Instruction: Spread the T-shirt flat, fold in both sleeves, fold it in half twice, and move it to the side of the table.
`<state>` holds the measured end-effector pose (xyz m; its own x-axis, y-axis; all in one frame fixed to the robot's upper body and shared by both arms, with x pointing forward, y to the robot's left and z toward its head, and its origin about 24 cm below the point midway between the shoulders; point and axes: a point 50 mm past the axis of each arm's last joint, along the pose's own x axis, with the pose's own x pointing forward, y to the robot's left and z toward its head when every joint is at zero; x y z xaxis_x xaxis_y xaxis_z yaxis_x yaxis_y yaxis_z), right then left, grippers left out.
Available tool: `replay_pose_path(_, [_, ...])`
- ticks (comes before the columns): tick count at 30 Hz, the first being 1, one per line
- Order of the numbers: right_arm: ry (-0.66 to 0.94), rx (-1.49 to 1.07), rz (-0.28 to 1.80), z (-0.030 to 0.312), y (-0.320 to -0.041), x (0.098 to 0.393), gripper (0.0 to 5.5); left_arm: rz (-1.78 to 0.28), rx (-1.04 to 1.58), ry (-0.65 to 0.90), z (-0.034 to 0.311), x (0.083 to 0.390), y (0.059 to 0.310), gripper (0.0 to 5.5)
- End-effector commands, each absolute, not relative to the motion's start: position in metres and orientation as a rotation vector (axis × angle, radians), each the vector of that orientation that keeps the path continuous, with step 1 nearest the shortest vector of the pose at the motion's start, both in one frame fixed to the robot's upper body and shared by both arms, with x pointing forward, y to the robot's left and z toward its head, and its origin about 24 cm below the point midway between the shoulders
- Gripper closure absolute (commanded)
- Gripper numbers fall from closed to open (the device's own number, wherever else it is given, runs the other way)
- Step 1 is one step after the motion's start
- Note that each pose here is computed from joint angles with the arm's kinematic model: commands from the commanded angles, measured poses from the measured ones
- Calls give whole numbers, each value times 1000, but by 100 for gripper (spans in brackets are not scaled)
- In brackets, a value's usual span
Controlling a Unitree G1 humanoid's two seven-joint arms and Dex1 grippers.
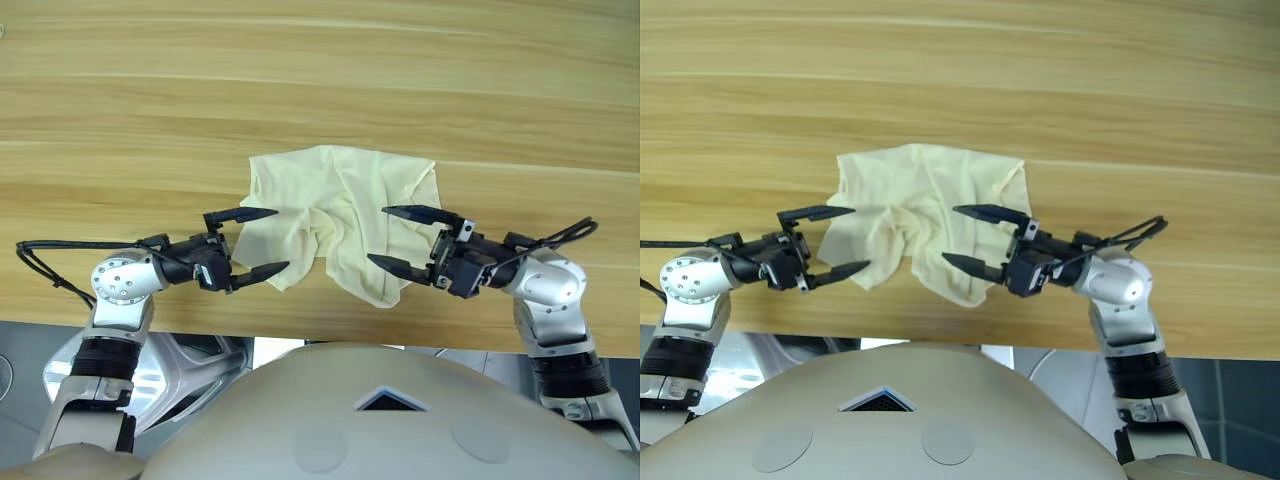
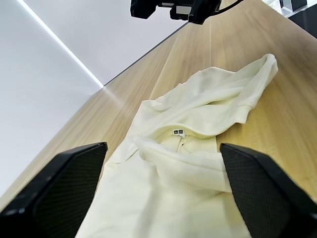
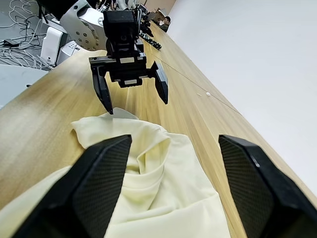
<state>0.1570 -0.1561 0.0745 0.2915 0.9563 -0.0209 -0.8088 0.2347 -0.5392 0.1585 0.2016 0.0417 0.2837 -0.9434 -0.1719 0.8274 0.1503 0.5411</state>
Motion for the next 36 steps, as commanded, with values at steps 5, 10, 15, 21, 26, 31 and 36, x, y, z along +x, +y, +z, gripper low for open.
replay_pose_path(5, [-353, -540, 1250, 76, -156, 159, 226, -1324, 621, -248, 45, 155, 198, 128])
replay_pose_path(10, [-359, -531, 1252, 77, -156, 158, 226, -1351, 579, -281, 49, 150, 193, 128])
replay_pose_path(15, [-363, -529, 1251, 76, -155, 158, 226, -1401, 509, -334, 61, 139, 192, 128])
replay_pose_path(21, [-372, -536, 1251, 78, -154, 157, 226, -1452, 400, -416, 77, 128, 191, 128])
replay_pose_path(26, [-381, -536, 1251, 78, -154, 157, 226, -1485, 377, -424, 77, 125, 191, 128])
replay_pose_path(31, [-381, -542, 1256, 77, -152, 157, 226, -1509, 416, -382, 68, 124, 189, 128])
replay_pose_path(36, [-371, -549, 1256, 73, -151, 158, 226, -1468, 452, -343, 60, 132, 189, 128])
